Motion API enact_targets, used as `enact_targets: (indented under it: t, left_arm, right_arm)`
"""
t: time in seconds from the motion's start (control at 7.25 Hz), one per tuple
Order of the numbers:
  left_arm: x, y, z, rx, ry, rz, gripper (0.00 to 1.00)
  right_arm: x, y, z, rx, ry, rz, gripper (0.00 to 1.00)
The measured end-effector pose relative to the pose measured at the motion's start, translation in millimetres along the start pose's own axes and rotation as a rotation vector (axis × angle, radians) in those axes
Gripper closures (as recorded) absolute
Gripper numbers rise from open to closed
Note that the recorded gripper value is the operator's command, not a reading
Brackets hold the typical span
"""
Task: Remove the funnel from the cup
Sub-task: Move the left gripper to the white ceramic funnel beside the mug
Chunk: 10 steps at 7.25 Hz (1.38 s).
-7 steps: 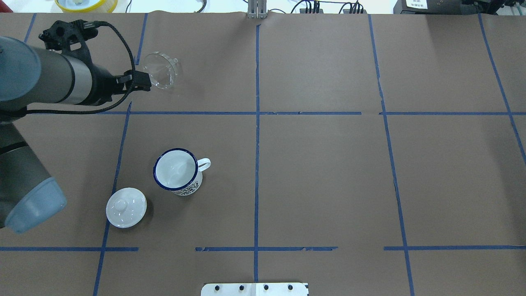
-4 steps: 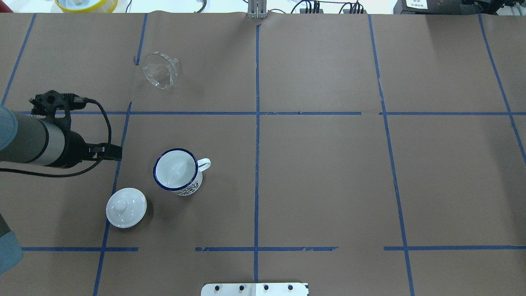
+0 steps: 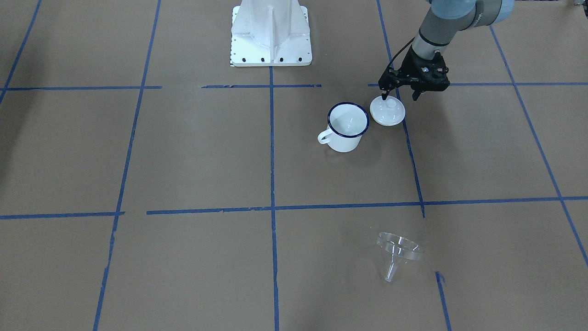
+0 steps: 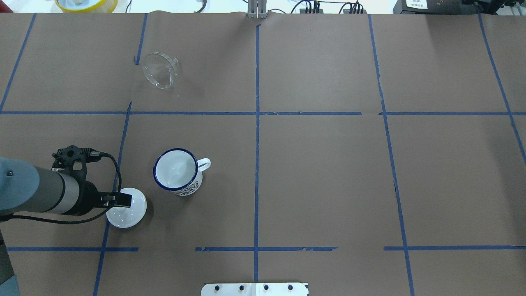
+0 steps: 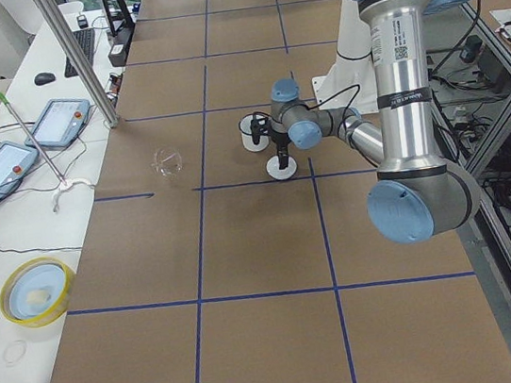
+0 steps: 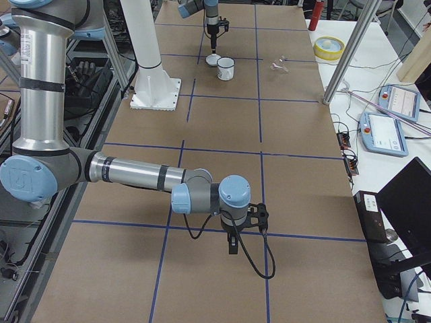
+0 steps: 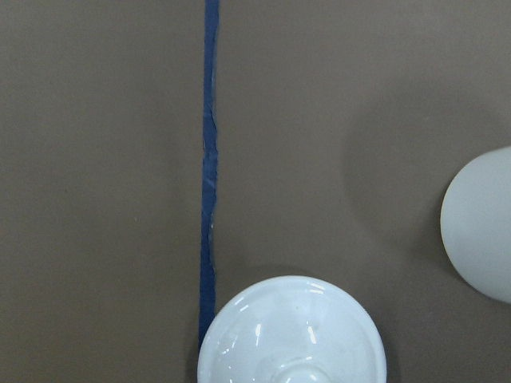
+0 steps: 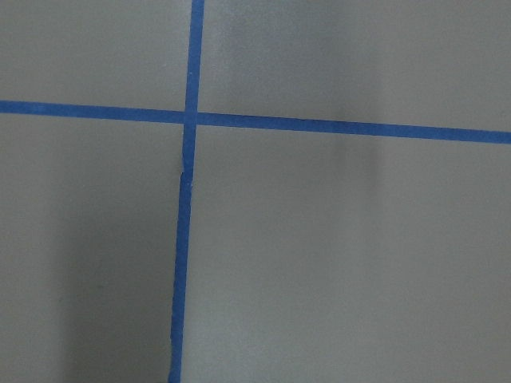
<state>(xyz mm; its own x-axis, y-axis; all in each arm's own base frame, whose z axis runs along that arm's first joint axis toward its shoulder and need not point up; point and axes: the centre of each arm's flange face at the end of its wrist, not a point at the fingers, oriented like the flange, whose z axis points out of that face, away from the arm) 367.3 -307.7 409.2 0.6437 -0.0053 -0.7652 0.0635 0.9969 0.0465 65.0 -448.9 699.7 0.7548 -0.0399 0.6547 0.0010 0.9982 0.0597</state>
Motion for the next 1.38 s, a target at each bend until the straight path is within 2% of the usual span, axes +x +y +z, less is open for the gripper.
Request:
enact_targets:
  t: [0.28,0.83,1.1,1.24,1.38]
  left_arm:
    - [-1.4,4.2,11.9,-0.013,-0.012,-0.004,0.18]
    - [10.2,0.3,21.7,-0.015,-0.005,0.001,0.21]
    - [14.6,-0.9,21.4,-0.013,0.001,0.003,0.31]
    - [14.8,-1.0,21.4,-0.013,0.001,0.003,0.55]
    - [14.6,-1.6,20.7,-0.012,0.001,0.002,0.88]
  right_arm:
    - [0.0,0.0,0.0,0.000,0.000,0.000,0.00]
    - [0.0,0.0,0.0,0.000,0.000,0.000,0.00]
    - [0.0,0.0,0.0,0.000,0.000,0.000,0.00]
    - [0.0,0.0,0.0,0.000,0.000,0.000,0.00]
    - [0.0,0.0,0.0,0.000,0.000,0.000,0.00]
